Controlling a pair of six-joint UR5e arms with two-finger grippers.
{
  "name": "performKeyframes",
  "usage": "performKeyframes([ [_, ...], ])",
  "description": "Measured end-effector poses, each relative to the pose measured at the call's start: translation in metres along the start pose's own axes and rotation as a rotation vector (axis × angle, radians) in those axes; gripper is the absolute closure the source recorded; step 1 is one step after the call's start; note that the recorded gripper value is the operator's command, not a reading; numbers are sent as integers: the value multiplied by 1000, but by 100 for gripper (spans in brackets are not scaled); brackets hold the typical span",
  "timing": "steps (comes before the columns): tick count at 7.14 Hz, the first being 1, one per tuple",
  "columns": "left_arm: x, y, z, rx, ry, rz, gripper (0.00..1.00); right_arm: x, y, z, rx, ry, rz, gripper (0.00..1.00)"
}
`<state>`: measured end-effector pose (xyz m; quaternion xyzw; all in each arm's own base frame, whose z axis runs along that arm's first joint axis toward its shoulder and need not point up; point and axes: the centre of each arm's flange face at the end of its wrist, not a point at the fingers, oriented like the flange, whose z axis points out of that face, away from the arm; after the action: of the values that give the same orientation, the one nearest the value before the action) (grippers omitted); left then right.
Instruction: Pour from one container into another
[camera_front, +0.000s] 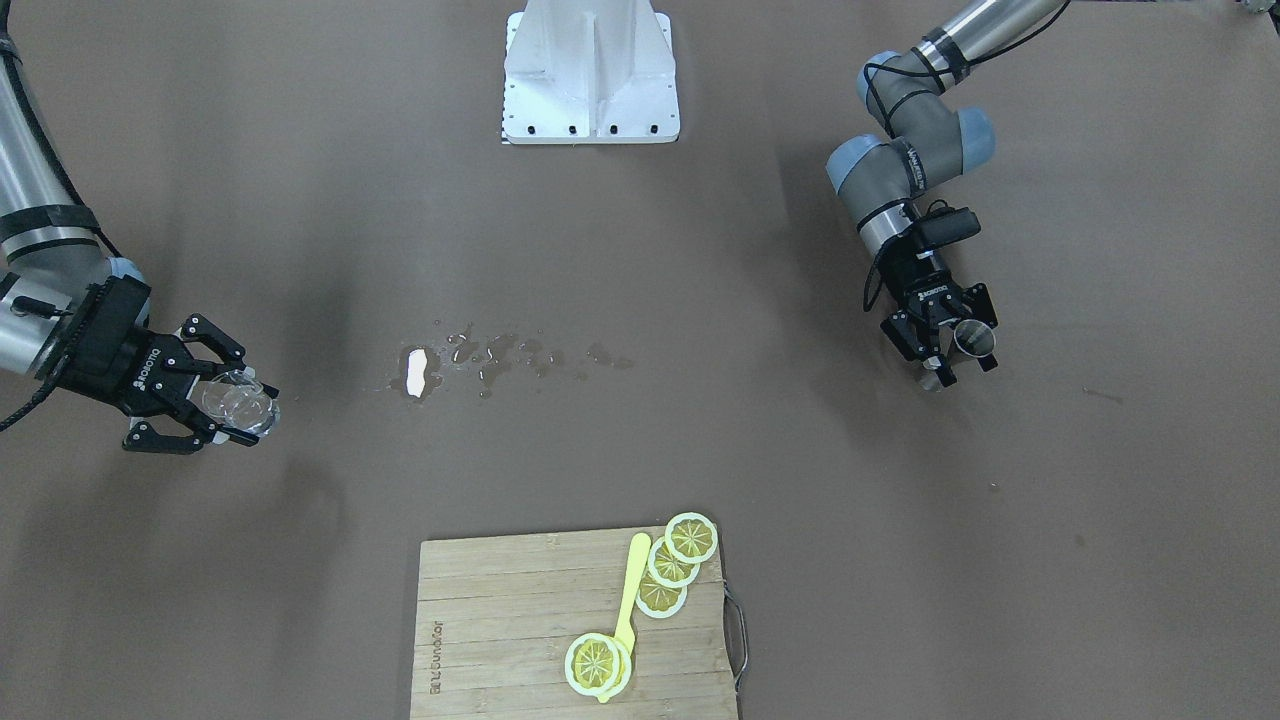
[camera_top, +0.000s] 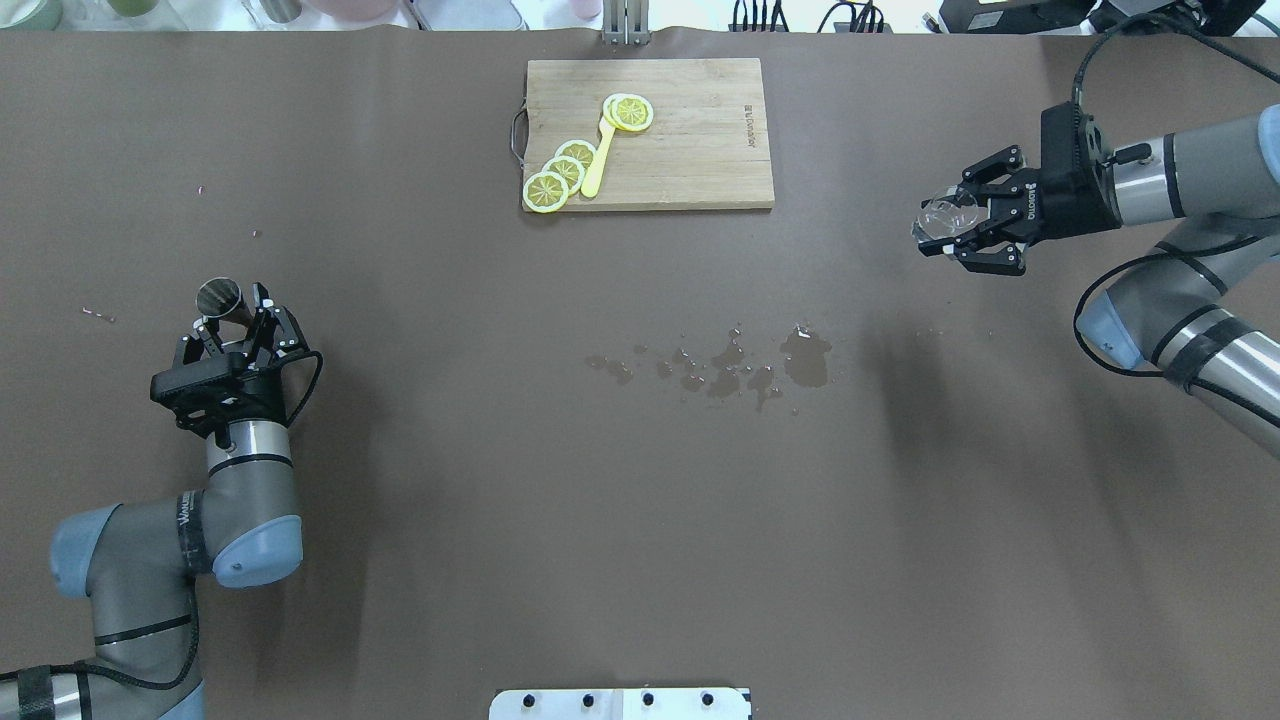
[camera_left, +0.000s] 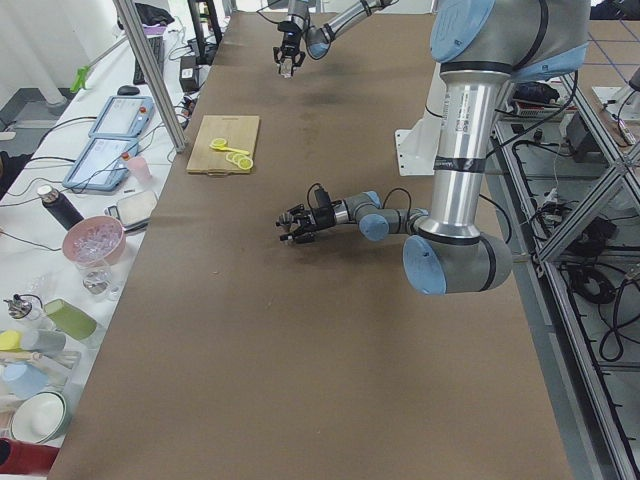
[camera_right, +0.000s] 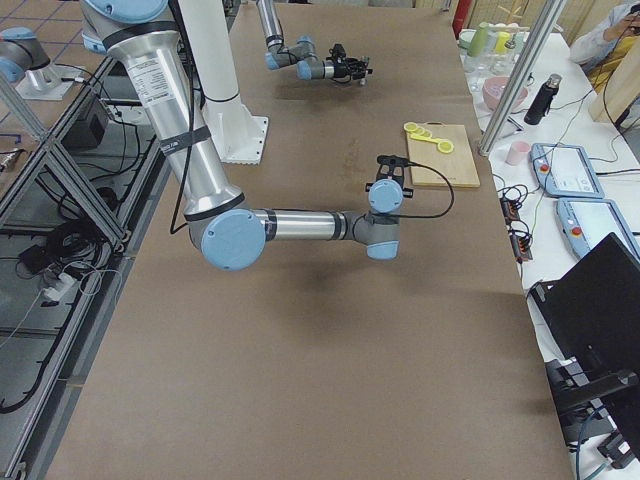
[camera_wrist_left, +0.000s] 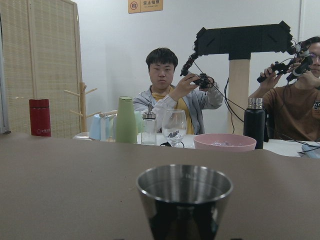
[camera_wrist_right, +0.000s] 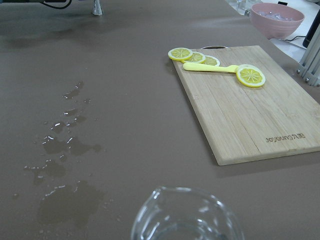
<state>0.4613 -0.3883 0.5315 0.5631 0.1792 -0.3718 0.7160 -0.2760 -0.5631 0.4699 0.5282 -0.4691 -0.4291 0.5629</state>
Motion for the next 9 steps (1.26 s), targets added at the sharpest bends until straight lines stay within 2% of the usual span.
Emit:
performKeyframes([
  [3, -2, 3, 1, 1, -3, 5, 39, -6, -58, -2, -15, 3, 12, 100],
  [6, 2, 10, 2, 0, -4, -6, 40, -27, -120, -7, -33, 30, 31, 100],
  [9, 4, 14, 4, -1, -7, -14, 75, -60, -167, -6, -44, 35, 43, 100],
])
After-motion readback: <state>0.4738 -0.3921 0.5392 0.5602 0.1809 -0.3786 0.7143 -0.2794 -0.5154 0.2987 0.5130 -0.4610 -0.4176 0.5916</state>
